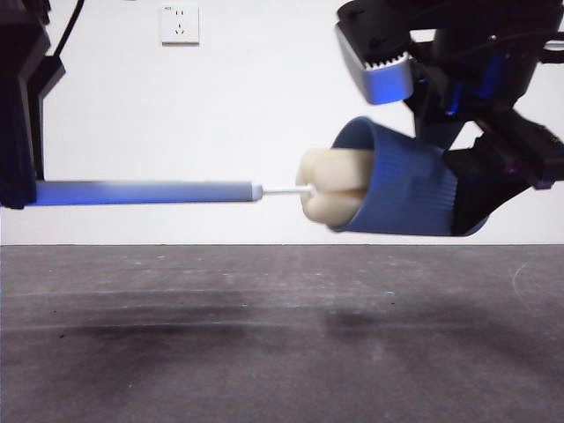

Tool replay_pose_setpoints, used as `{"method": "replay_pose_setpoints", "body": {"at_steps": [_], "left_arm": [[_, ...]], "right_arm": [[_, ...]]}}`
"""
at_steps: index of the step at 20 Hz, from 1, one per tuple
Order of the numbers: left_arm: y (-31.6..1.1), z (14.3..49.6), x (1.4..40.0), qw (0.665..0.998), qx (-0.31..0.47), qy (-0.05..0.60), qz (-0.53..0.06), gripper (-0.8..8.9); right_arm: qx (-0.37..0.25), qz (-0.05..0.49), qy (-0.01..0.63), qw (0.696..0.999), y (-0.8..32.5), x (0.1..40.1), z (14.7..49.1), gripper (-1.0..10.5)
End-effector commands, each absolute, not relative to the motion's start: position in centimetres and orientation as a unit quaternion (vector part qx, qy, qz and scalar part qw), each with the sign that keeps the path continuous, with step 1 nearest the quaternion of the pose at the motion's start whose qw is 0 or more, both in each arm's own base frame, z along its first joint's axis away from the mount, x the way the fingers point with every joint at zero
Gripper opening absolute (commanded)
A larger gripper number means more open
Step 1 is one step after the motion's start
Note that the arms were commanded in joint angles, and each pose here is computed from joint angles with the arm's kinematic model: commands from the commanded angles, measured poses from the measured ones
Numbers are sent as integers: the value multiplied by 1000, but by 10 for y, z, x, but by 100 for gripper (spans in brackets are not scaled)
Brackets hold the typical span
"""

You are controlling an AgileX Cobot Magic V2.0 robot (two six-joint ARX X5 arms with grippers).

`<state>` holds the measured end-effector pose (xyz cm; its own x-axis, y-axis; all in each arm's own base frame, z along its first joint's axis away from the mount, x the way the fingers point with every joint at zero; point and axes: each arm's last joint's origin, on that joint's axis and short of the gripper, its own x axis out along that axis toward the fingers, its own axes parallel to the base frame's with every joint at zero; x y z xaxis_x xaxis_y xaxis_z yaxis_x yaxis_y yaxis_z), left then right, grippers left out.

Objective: Pick up the cup brush,pick up the cup,insert the brush into the cup,clean the cup,put the cup brush back,put the cup back to the fixed position on the table

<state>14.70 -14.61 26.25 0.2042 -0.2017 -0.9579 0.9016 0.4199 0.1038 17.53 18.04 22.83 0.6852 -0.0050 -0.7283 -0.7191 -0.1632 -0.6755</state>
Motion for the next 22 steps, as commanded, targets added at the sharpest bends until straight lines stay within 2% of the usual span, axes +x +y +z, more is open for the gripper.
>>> {"method": "replay_pose_setpoints", "body": {"at_steps": [1, 7, 13, 22], "left_arm": [[-151, 258, 150, 684, 364, 485, -406, -8], [-159, 256, 154, 694, 358, 470, -412, -9], [-162, 257, 155, 705, 346, 466, -408, -9], [-140, 262, 139, 678, 357, 524, -373, -8]], "right_arm": [[-712, 313, 245, 579, 189, 174, 224, -12], [-728, 334, 228, 554, 205, 168, 213, -12], [-731, 346, 203, 552, 220, 161, 208, -12], [-735, 337, 220, 545, 218, 155, 206, -12]]}}
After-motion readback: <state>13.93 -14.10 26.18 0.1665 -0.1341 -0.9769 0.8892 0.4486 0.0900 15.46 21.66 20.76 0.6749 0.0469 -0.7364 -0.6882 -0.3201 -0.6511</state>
